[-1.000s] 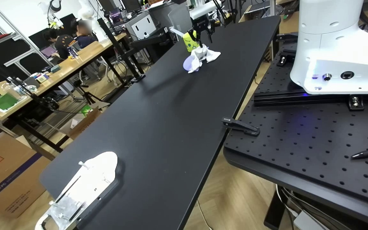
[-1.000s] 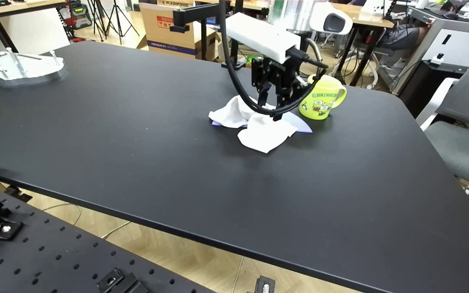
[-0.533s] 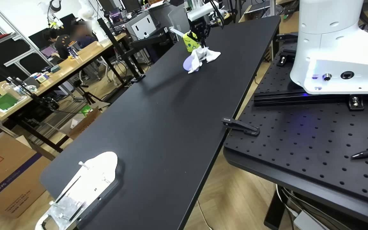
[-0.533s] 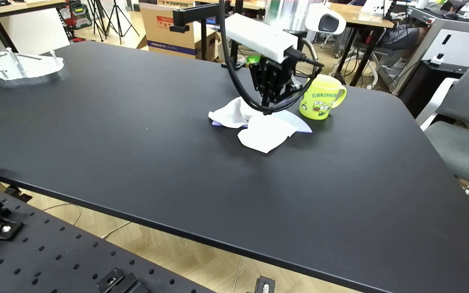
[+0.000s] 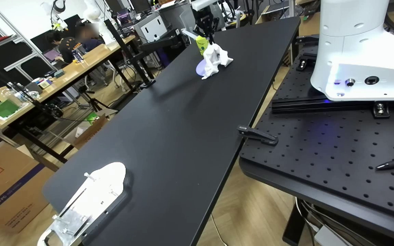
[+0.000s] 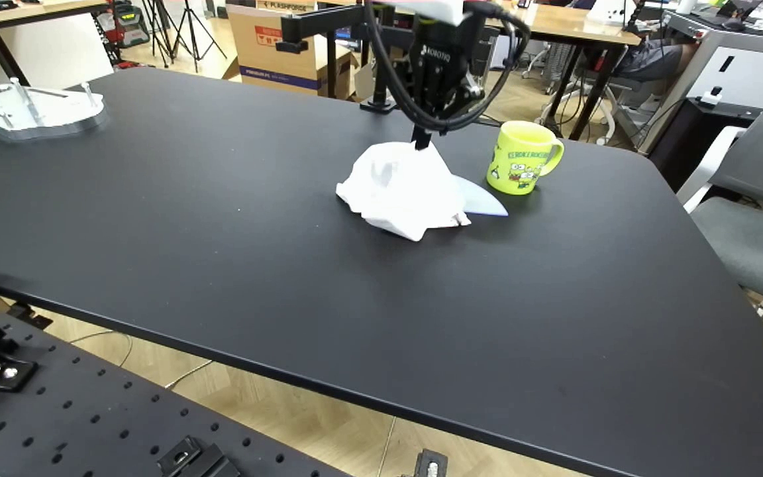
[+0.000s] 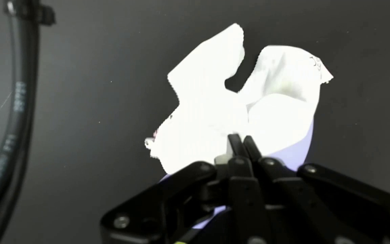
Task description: Take the cloth from the table, hang it on the black stand, drop it from the stand, then pick it up and hang it on the stand
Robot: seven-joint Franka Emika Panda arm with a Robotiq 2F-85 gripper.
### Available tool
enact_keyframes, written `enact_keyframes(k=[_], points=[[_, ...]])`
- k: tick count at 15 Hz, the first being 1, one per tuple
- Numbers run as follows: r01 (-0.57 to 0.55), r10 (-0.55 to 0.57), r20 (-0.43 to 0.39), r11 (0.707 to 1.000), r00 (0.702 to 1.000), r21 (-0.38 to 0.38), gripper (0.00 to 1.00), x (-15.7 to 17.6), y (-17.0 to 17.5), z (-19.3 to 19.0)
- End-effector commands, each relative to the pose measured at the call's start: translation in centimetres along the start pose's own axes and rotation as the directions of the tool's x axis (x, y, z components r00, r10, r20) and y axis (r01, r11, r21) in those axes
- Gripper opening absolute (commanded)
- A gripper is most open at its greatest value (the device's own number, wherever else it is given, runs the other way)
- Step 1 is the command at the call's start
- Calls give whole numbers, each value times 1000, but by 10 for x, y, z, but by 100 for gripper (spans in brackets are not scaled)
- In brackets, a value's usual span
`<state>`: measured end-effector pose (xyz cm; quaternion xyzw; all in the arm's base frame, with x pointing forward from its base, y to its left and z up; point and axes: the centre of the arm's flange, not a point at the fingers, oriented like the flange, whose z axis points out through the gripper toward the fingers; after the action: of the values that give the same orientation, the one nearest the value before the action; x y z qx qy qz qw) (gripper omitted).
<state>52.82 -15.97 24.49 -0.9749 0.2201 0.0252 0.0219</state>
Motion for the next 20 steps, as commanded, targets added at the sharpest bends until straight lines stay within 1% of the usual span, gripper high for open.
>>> enact_keyframes(k=[1, 5, 7, 11, 15, 17, 20], points=[[8, -6, 32, 999, 999, -53, 1, 3, -32, -73], [33, -30, 29, 993, 999, -115, 1, 7, -80, -163], [44, -41, 24, 992, 999, -117, 1, 7, -107, -208], [73, -71, 21, 991, 997, -116, 1, 7, -158, -266], [105, -105, 5, 988, 994, -114, 1, 4, -198, -299], [118, -118, 10, 986, 993, -121, 1, 2, -215, -305], [139, -135, 35, 982, 990, -125, 1, -5, -232, -303]])
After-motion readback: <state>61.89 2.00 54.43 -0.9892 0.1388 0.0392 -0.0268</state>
